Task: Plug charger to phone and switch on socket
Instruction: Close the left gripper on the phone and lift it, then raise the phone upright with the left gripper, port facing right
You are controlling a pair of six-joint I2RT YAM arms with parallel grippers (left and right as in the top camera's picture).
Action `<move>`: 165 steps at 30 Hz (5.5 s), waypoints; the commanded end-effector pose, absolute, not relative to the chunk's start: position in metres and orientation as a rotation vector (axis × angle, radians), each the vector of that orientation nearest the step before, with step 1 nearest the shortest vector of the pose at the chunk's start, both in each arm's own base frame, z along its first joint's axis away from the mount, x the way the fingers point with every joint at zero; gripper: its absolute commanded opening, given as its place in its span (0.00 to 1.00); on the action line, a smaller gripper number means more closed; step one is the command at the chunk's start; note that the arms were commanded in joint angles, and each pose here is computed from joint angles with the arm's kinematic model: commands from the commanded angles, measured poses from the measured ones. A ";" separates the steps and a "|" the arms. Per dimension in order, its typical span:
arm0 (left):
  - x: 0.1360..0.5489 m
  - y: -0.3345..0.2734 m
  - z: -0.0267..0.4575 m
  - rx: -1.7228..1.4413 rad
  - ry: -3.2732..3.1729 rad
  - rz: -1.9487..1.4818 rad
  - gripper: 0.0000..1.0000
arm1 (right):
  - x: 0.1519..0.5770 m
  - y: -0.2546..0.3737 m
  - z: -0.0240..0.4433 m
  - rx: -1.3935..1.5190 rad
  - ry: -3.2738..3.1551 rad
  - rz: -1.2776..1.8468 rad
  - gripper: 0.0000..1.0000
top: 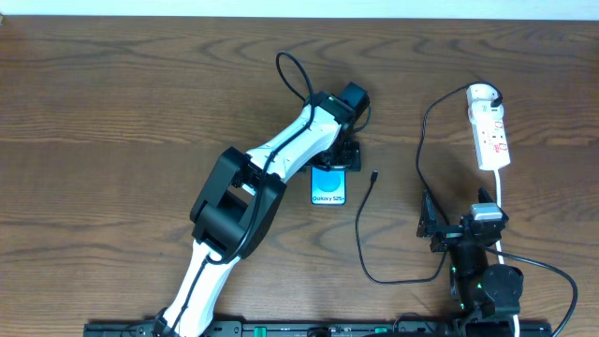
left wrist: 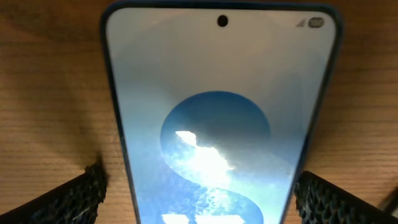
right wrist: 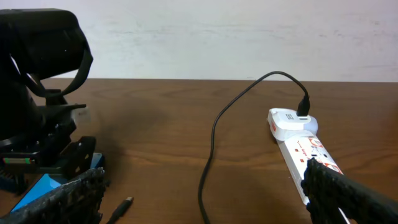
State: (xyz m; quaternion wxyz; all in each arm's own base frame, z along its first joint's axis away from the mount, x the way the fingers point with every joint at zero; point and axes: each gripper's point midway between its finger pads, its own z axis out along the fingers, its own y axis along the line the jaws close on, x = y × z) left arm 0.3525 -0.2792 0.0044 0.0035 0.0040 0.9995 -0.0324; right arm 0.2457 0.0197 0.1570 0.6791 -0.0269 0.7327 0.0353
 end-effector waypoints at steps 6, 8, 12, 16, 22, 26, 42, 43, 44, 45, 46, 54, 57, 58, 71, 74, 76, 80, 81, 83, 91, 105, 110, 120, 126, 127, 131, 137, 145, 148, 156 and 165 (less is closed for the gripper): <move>0.353 -0.274 0.010 0.012 3.113 -0.072 0.98 | 0.246 0.018 0.156 -0.061 1.646 0.063 0.99; 0.353 -0.274 0.010 0.012 3.114 -0.071 0.98 | 0.246 0.018 0.156 -0.061 1.646 0.063 0.99; 0.352 -0.274 0.010 0.012 3.116 -0.069 0.98 | 0.246 0.018 0.156 -0.061 1.646 0.063 0.99; 0.352 -0.274 0.010 0.015 3.115 -0.068 0.98 | 0.246 0.018 0.156 -0.061 1.646 0.063 0.99; 0.352 -0.275 0.010 0.009 3.113 -0.071 0.98 | 0.246 0.018 0.156 -0.061 1.646 0.063 0.99; 0.353 -0.276 0.010 0.011 3.110 -0.075 0.98 | 0.246 0.018 0.156 -0.061 1.646 0.063 0.99; 0.351 -0.279 -0.002 0.009 3.098 -0.018 0.98 | 0.246 0.018 0.156 -0.061 1.646 0.063 0.99; 0.351 -0.278 -0.004 0.010 3.102 -0.012 0.98 | 0.246 0.018 0.156 -0.061 1.646 0.063 0.99; 0.350 -0.278 -0.005 0.011 3.106 -0.009 0.98 | 0.246 0.018 0.156 -0.061 1.646 0.063 0.99; 0.350 -0.278 -0.007 0.011 3.109 -0.006 0.98 | 0.246 0.018 0.156 -0.061 1.646 0.063 0.99; 0.349 -0.278 -0.009 0.012 3.112 -0.001 0.98 | 0.246 0.018 0.156 -0.061 1.646 0.063 0.99; 0.349 -0.278 -0.010 0.015 3.115 0.003 0.98 | 0.246 0.018 0.156 -0.061 1.646 0.063 0.99; 0.347 -0.277 -0.010 0.015 3.119 0.009 0.98 | 0.246 0.018 0.156 -0.061 1.646 0.063 0.99; 0.347 -0.276 -0.010 0.016 3.122 0.015 0.98 | 0.246 0.018 0.156 -0.061 1.646 0.063 0.99; 0.356 -0.272 -0.010 0.013 3.072 0.063 0.98 | 0.246 0.018 0.156 -0.061 1.646 0.063 0.99; 0.356 -0.272 -0.010 0.013 3.073 0.063 0.98 | 0.246 0.018 0.156 -0.061 1.646 0.063 0.99; 0.356 -0.271 -0.011 0.013 3.074 0.065 0.98 | 0.246 0.018 0.156 -0.061 1.646 0.063 0.99; 0.353 -0.271 -0.015 0.014 3.080 0.061 0.98 | 0.246 0.018 0.156 -0.061 1.646 0.063 0.99; 0.352 -0.271 -0.017 0.014 3.082 0.059 0.98 | 0.246 0.018 0.156 -0.061 1.646 0.063 0.99; 0.350 -0.269 -0.022 0.016 3.085 0.065 0.98 | 0.246 0.018 0.156 -0.061 1.646 0.063 0.99; 0.346 -0.266 -0.027 0.017 3.096 0.077 0.98 | 0.246 0.018 0.156 -0.061 1.646 0.063 0.99; 0.342 -0.263 -0.027 0.019 3.112 0.099 0.96 | 0.246 0.018 0.156 -0.061 1.646 0.063 0.99; 0.342 -0.263 -0.027 0.019 3.112 0.099 0.92 | 0.246 0.018 0.156 -0.061 1.646 0.063 0.99; 0.342 -0.263 -0.026 0.019 3.110 0.096 0.86 | 0.246 0.018 0.156 -0.061 1.646 0.063 0.99; 0.343 -0.264 -0.022 0.018 3.104 0.088 0.77 | 0.246 0.018 0.156 -0.061 1.646 0.063 0.99; 0.343 -0.264 -0.022 0.018 3.104 0.088 0.77 | 0.246 0.018 0.156 -0.061 1.646 0.063 0.99; 0.342 -0.263 -0.021 0.017 3.107 0.091 0.77 | 0.246 0.018 0.156 -0.061 1.646 0.063 0.99; 0.345 -0.265 -0.007 0.013 3.093 0.071 0.77 | 0.246 0.018 0.156 -0.061 1.646 0.063 0.99; 0.348 -0.271 0.021 -0.008 3.081 -0.058 0.77 | 0.246 0.018 0.156 -0.061 1.646 0.063 0.99; 0.346 -0.276 0.029 -0.018 3.094 -0.135 0.77 | 0.246 0.018 0.156 -0.061 1.646 0.063 0.99; 0.336 -0.287 0.036 -0.062 3.184 -0.367 0.77 | 0.246 0.018 0.156 -0.061 1.646 0.063 0.99; 0.321 -0.311 0.066 -0.074 3.280 -0.984 0.77 | 0.246 0.018 0.156 -0.061 1.646 0.063 0.99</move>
